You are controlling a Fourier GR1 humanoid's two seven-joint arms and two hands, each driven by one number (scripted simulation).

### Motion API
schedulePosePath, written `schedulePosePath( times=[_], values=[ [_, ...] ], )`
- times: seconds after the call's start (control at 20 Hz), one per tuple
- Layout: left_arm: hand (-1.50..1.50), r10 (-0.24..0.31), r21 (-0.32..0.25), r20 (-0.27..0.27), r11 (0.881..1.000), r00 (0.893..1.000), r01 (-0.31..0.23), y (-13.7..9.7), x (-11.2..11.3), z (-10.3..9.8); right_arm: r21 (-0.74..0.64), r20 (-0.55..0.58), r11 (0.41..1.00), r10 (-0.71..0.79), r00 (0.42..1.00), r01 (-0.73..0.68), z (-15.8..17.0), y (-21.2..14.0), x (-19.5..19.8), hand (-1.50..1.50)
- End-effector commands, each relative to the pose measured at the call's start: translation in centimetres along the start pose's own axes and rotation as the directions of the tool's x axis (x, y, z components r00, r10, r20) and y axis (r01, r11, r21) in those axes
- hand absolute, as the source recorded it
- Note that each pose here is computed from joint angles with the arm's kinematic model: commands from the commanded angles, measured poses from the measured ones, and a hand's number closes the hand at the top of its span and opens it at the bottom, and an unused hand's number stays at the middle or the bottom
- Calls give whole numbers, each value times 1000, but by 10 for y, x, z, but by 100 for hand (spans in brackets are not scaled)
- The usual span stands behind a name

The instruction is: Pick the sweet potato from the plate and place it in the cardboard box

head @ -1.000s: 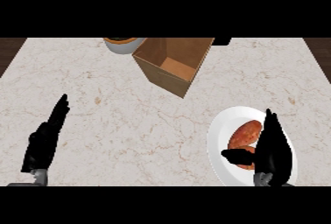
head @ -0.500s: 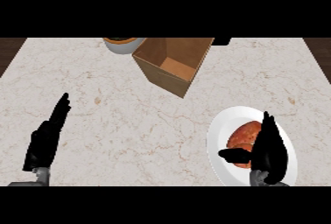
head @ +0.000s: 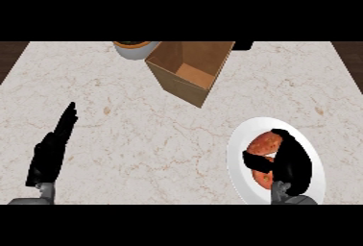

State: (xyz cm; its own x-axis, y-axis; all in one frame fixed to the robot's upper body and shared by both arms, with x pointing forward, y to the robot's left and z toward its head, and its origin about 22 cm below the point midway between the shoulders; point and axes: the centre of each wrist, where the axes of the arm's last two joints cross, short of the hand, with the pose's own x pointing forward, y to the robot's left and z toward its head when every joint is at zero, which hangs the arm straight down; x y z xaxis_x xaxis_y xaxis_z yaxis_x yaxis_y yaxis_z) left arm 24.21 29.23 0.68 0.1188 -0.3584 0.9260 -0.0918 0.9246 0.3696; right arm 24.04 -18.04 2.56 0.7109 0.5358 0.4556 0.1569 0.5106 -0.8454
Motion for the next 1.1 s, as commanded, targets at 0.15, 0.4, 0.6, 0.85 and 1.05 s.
schedulePosePath(
  times=[0.15, 0.4, 0.6, 0.85, 1.05],
  values=[
    [0, 0, 6, -12, 1000, 1000, 1, -8, 1, 10, -176, -61, 977, 109, 992, -118, 1, 6, -2, 150],
    [0, -4, -26, 39, 1000, 999, 5, -9, 15, -7, -121, 408, 922, 383, 828, -367, -56, -29, 12, 150],
    [0, 8, -70, 59, 998, 998, -4, -24, 17, -3, -116, 655, 852, 452, 606, -511, -72, -44, 11, 150],
    [0, -3, -50, 47, 999, 999, 5, -20, 16, -9, -152, 779, 865, 403, 481, -479, -132, -112, 34, 150],
    [0, -2, -67, 31, 998, 1000, 4, -15, 18, -10, -165, 819, 897, 357, 450, -411, -174, -155, 47, 150]
  ],
)
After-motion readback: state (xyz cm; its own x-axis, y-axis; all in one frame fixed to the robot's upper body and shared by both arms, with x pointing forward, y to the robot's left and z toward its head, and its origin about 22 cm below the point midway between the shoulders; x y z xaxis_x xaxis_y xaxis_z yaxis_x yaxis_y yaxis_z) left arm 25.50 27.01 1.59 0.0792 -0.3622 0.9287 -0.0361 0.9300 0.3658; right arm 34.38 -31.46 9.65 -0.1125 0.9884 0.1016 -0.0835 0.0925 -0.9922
